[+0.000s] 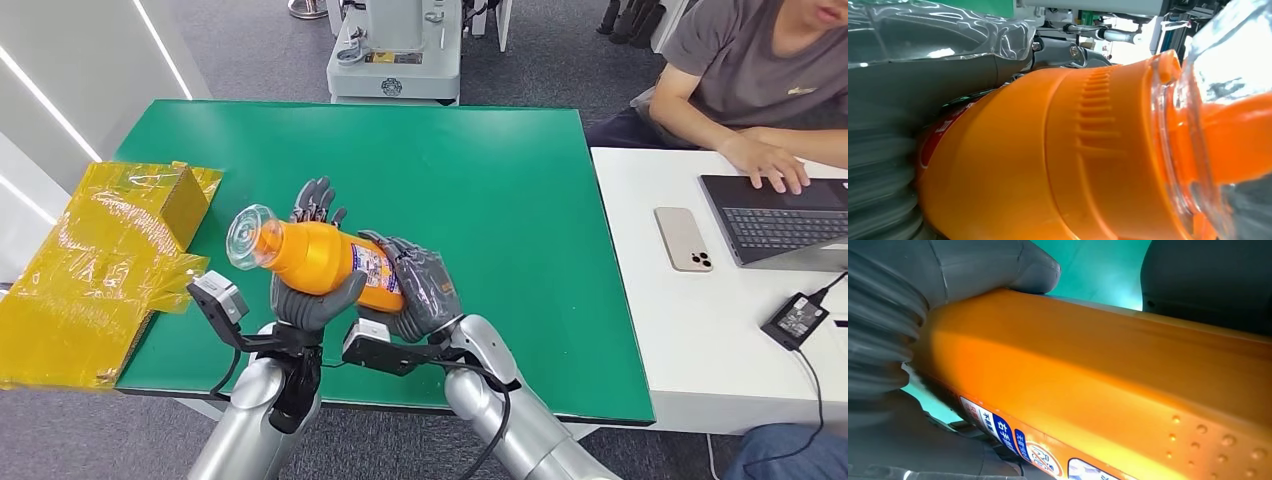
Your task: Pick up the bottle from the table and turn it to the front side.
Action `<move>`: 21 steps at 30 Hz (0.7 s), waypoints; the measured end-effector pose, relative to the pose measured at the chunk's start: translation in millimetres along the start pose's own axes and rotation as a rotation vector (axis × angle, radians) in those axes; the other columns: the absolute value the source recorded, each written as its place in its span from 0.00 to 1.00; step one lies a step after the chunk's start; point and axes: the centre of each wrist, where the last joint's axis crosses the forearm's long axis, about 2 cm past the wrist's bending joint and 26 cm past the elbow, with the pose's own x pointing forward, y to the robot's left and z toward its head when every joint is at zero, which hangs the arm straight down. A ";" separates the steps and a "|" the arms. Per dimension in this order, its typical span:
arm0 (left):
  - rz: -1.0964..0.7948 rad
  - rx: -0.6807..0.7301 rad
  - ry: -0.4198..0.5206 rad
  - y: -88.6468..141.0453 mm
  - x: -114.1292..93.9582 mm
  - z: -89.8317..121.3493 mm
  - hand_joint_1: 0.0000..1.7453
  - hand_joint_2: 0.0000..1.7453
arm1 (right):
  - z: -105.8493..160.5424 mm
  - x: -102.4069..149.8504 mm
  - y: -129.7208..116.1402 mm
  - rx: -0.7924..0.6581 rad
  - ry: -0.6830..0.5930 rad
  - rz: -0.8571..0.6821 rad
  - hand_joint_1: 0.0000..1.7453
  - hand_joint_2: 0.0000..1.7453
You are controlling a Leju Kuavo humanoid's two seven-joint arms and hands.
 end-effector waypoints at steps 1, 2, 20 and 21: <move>0.000 0.000 0.000 0.0 0.0 0.1 0.00 1.00 | 0.1 0.0 0.2 0.001 0.000 0.000 1.00 1.00; 0.000 0.000 0.000 0.0 -0.1 0.1 0.00 1.00 | 0.3 0.0 0.3 0.001 0.000 0.000 1.00 1.00; -0.044 0.077 -0.028 -0.7 -1.5 11.4 1.00 1.00 | 0.9 0.3 3.3 0.043 0.000 -0.013 1.00 1.00; -0.044 0.081 -0.029 -1.0 -1.4 12.2 1.00 1.00 | 0.9 0.5 3.6 0.046 0.000 -0.013 1.00 1.00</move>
